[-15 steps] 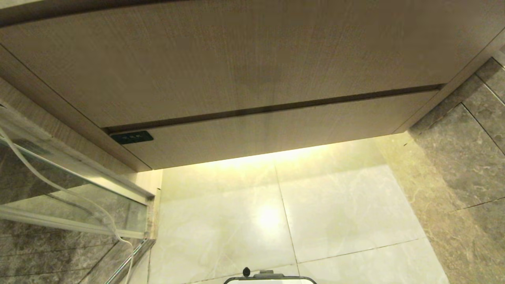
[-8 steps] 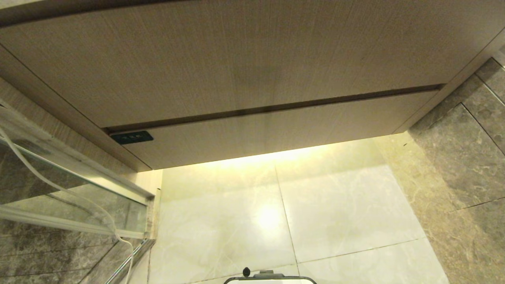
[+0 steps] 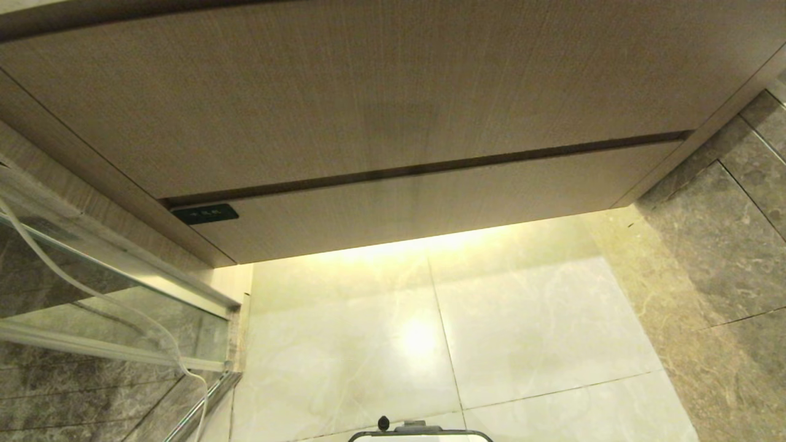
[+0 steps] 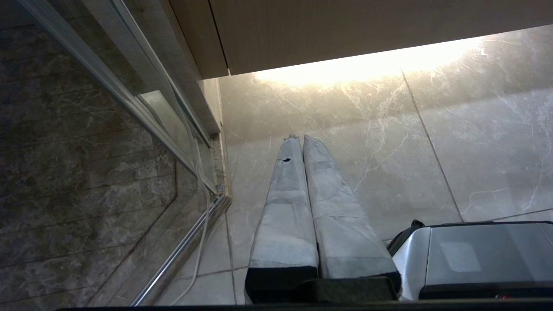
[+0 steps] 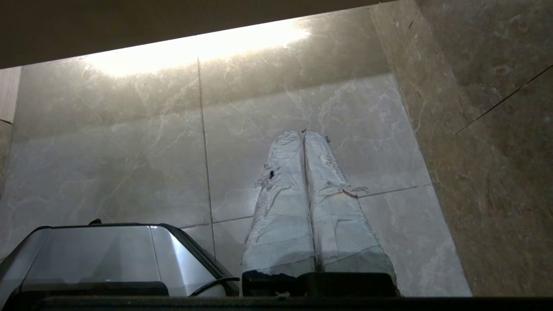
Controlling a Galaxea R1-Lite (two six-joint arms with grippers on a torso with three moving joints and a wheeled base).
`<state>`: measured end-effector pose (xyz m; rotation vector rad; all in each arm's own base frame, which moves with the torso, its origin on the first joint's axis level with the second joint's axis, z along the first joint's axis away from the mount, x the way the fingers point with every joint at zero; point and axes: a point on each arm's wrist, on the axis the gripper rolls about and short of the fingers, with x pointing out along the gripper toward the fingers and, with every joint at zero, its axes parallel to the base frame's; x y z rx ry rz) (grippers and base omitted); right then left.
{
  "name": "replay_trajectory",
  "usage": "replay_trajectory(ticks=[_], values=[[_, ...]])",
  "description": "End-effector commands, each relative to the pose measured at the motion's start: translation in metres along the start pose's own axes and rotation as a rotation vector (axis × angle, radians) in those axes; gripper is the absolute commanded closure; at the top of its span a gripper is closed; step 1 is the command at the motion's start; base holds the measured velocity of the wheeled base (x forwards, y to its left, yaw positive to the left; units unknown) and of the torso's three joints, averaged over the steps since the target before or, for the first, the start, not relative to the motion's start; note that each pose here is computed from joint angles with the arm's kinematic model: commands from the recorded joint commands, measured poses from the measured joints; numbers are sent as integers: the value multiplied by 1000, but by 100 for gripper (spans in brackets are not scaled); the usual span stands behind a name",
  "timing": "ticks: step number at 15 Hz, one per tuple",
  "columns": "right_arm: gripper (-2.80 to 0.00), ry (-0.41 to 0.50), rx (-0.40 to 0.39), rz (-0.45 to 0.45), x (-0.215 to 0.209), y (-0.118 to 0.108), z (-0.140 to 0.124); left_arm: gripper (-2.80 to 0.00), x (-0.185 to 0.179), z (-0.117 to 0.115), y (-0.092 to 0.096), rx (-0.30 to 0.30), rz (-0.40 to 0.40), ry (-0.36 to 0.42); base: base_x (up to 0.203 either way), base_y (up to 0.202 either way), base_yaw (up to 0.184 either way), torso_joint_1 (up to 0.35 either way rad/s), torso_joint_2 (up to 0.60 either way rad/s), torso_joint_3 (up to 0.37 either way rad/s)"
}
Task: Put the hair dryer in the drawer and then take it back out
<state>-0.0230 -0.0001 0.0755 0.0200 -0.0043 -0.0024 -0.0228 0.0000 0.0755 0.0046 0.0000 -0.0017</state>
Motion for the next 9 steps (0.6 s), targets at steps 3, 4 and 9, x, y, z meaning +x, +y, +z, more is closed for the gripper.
replay_trajectory(ticks=[3,4,9], values=[[0,4,-3,1,0,0,0,0,0,0,0,0,0,-1,0,0,0,0,0,0],[0,4,-3,1,0,0,0,0,0,0,0,0,0,0,0,0,0,0,0,0],[0,1,20,-1,0,0,0,0,0,0,0,0,0,0,0,0,0,0,0,0]])
